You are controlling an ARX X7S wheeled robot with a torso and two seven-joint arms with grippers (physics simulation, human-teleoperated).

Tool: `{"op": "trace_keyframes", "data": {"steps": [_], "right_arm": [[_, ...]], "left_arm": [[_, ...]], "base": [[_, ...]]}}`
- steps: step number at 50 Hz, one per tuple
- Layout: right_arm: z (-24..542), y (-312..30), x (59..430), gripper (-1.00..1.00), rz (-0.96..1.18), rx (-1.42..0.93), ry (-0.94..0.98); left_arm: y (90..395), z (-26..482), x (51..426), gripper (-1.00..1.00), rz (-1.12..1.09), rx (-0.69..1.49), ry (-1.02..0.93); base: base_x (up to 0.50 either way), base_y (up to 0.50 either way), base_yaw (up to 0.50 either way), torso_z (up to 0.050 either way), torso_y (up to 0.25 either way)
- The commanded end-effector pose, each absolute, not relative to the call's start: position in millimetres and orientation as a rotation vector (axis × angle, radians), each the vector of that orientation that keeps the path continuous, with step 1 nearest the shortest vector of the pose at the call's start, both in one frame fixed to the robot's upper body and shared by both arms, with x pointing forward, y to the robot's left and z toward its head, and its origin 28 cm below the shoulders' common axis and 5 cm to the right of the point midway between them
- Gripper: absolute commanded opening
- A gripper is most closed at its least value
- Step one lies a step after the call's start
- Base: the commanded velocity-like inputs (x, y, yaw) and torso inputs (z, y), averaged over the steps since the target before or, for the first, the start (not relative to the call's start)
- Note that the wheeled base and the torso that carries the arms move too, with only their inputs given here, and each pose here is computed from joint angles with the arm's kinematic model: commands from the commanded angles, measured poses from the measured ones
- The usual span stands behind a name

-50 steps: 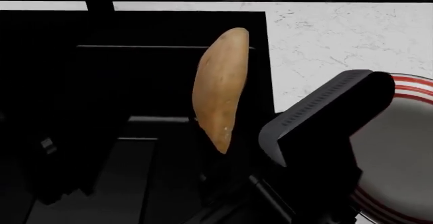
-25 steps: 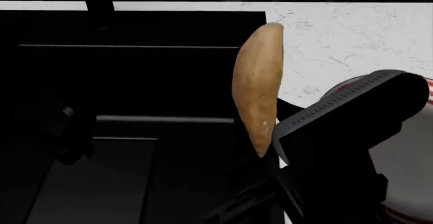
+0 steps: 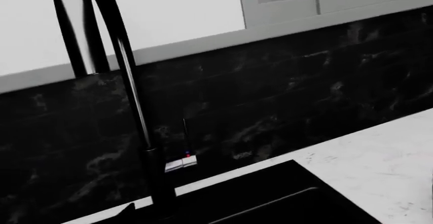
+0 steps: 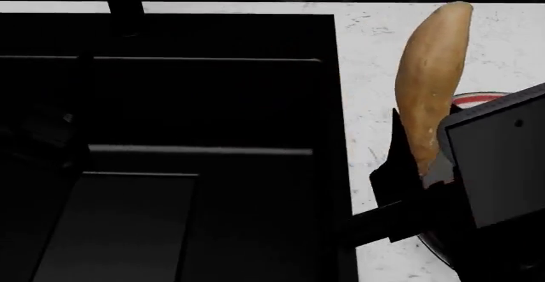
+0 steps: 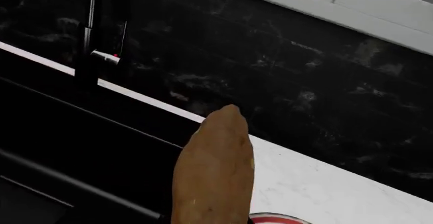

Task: Pick the sweet potato from the sink and place it on the plate located on the counter

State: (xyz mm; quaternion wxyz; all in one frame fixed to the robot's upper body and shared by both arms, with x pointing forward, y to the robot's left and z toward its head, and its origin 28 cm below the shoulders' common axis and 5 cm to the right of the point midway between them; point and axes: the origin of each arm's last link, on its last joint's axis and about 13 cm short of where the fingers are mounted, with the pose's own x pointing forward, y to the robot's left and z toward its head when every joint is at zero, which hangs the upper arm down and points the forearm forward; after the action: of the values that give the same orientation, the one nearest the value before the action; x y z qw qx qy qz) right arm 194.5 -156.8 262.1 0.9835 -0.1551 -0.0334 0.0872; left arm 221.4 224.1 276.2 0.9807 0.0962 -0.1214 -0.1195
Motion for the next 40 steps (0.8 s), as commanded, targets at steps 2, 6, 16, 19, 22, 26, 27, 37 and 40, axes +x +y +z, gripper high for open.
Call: {"op": "trace_keyframes", "data": {"steps": [2,6,16,19,22,26,27,37,40], "right_arm": [[272.9,-174.0,194.5,-1.0,0.057,-0.321,-0.04],[276.3,-181.5,197.5,-1.0,0.015,-0.303,-0.02],[281.5,-190.3,199.3,-1.0,-0.07,-0.35,0.025],[281.6,-192.9,199.3,-1.0,-0.074,-0.348,0.037],[281.7,-194.3,200.6,-1.0,-0.086,-0.354,0.042],[280.9,-197.4,202.5,-1.0,-0.106,-0.358,0.052],[281.0,-198.9,203.1,-1.0,-0.109,-0.354,0.054],[281.6,-205.7,202.2,-1.0,-0.156,-0.357,0.057],[280.8,-206.2,203.0,-1.0,-0.159,-0.358,0.059]], "left_arm": [[225.8,274.7,223.9,1.0,-0.186,0.22,-0.248],[226.3,274.1,224.9,1.0,-0.176,0.222,-0.248],[226.4,274.7,227.0,1.0,-0.164,0.234,-0.241],[226.1,271.6,228.1,1.0,-0.166,0.232,-0.237],[226.2,270.8,229.5,1.0,-0.165,0.232,-0.236],[227.0,270.4,228.9,1.0,-0.163,0.231,-0.235],[227.0,270.3,228.7,1.0,-0.161,0.232,-0.236],[227.6,269.3,228.3,1.0,-0.15,0.236,-0.236],[227.5,269.4,227.4,1.0,-0.15,0.238,-0.235]], "base": [[0.0,0.0,0.0,0.0,0.0],[0.0,0.0,0.0,0.0,0.0],[0.0,0.0,0.0,0.0,0.001],[0.0,0.0,0.0,0.0,0.0],[0.0,0.0,0.0,0.0,0.0],[0.0,0.0,0.0,0.0,0.0],[0.0,0.0,0.0,0.0,0.0],[0.0,0.0,0.0,0.0,0.001],[0.0,0.0,0.0,0.0,0.0]]}}
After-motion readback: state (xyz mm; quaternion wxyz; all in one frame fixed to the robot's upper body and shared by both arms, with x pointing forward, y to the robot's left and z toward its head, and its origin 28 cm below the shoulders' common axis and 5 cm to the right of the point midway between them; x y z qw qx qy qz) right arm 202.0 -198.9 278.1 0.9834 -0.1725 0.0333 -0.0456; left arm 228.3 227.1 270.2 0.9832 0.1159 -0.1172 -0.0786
